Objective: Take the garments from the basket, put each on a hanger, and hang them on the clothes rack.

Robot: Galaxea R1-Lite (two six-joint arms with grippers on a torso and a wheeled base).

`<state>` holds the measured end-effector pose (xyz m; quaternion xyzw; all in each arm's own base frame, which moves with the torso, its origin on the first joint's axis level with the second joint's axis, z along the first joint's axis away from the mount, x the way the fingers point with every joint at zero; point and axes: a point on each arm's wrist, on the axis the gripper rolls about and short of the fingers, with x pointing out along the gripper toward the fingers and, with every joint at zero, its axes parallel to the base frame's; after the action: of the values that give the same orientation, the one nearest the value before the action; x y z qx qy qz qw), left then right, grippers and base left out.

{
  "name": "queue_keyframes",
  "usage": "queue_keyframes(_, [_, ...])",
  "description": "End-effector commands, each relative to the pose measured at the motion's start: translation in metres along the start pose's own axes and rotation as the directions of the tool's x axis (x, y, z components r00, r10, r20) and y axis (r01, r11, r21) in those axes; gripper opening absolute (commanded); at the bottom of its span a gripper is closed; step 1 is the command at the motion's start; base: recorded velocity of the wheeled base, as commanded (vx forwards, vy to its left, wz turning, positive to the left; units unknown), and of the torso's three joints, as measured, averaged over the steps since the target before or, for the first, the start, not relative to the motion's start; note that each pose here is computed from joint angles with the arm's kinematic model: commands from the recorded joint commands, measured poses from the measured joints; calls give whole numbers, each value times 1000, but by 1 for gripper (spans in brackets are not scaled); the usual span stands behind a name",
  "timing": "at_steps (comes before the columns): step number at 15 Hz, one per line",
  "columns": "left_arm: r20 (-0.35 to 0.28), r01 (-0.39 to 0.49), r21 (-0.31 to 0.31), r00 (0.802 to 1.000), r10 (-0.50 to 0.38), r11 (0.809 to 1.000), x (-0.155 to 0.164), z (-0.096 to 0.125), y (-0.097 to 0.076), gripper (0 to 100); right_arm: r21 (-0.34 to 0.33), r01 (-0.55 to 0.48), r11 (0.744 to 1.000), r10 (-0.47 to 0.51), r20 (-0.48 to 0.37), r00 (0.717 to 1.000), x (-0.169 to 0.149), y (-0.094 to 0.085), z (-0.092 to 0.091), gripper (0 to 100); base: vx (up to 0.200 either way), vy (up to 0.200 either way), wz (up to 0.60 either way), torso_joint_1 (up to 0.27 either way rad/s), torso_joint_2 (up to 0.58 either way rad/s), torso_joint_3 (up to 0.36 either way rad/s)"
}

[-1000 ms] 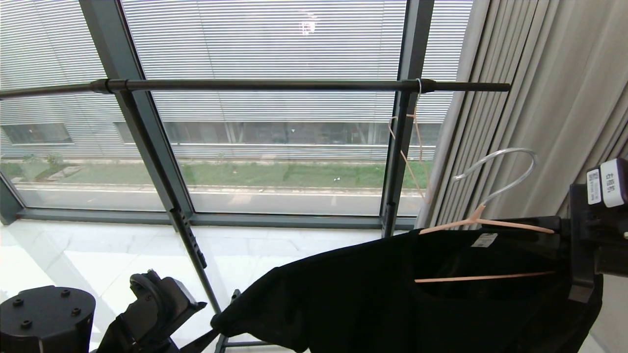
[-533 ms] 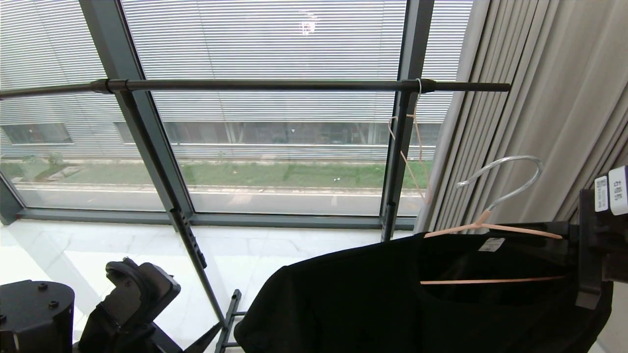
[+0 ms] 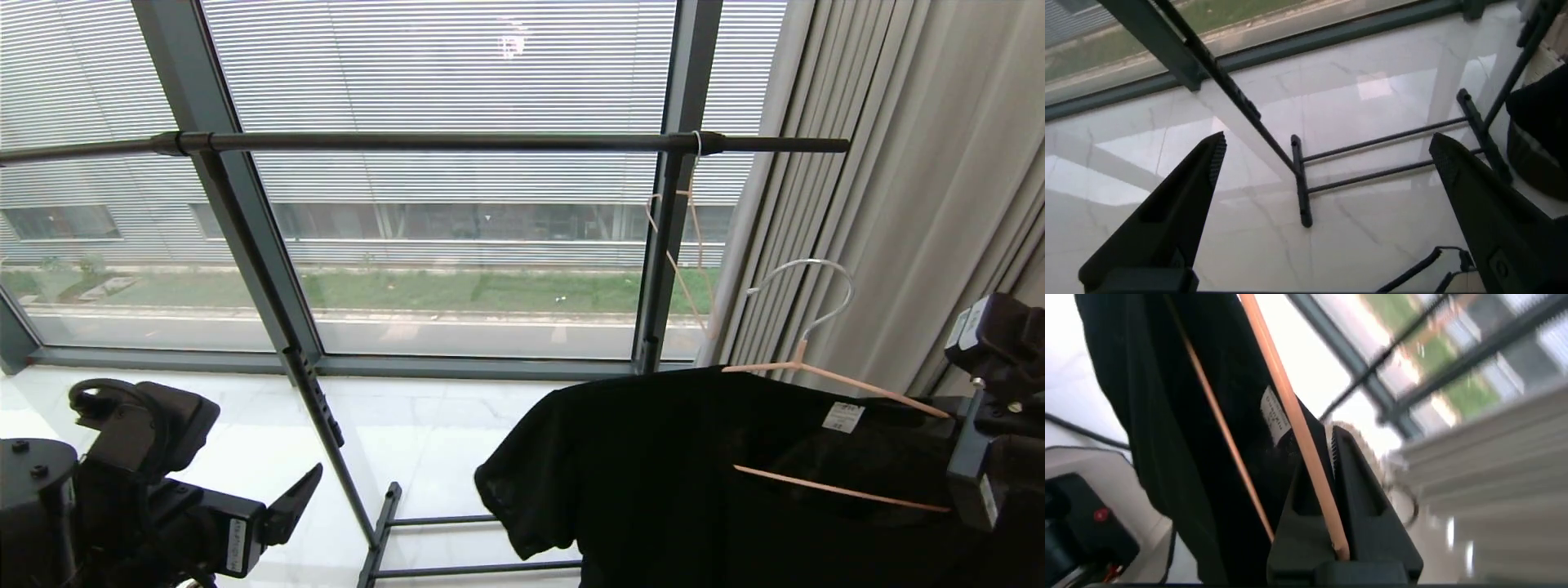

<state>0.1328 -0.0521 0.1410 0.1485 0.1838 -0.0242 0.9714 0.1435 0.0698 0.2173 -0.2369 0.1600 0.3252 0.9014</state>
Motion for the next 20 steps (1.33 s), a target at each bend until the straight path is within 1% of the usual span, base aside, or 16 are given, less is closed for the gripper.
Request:
queue_keyframes(1, [40,-46,-35,998,48,998,-3,9,7,100,45,21,999,-17,-86,996,7,1,-6,0,0,0,0,0,0,0])
queue_keyframes(2, [46,-56,-38,997,58,998,-5,9,8,100,64,39,997,-30,-129,991,13,2,-9,0,0,0,0,0,0,0])
queue_keyframes(3, [49,-57,-38,997,58,998,-6,9,8,100,81,35,996,-23,-141,990,18,4,-8,0,0,0,0,0,0,0])
queue_keyframes(4, [50,-58,-38,997,60,998,-6,9,8,100,118,26,993,-10,-137,990,23,7,-5,0,0,0,0,0,0,0])
queue_keyframes(5, [49,-58,-39,997,60,998,-6,8,8,100,153,27,988,-10,-113,994,27,10,-1,0,0,0,0,0,0,0])
queue_keyframes(6, [49,-58,-39,997,60,998,-6,8,8,100,176,35,984,-18,-98,995,29,11,1,0,0,0,0,0,0,0])
queue_keyframes(15, [47,-58,-37,997,60,998,-6,8,8,100,183,80,980,-62,-102,993,30,11,4,0,0,200,0,0,1,2])
queue_keyframes(16, [46,-58,-36,997,59,998,-6,8,8,100,187,87,979,-70,-97,993,32,10,5,0,0,0,0,0,0,0])
queue_keyframes(17, [46,-58,-36,997,59,998,-6,8,8,100,209,109,972,-96,-74,993,37,8,9,0,0,0,0,0,0,0])
queue_keyframes(19, [47,-55,-32,997,57,998,-7,8,8,100,242,151,959,-137,-75,988,45,3,16,0,0,0,0,0,0,0])
queue_keyframes(20, [47,-54,-30,997,55,998,-7,8,7,100,268,180,946,-165,-78,983,54,-2,25,0,0,0,0,0,0,0])
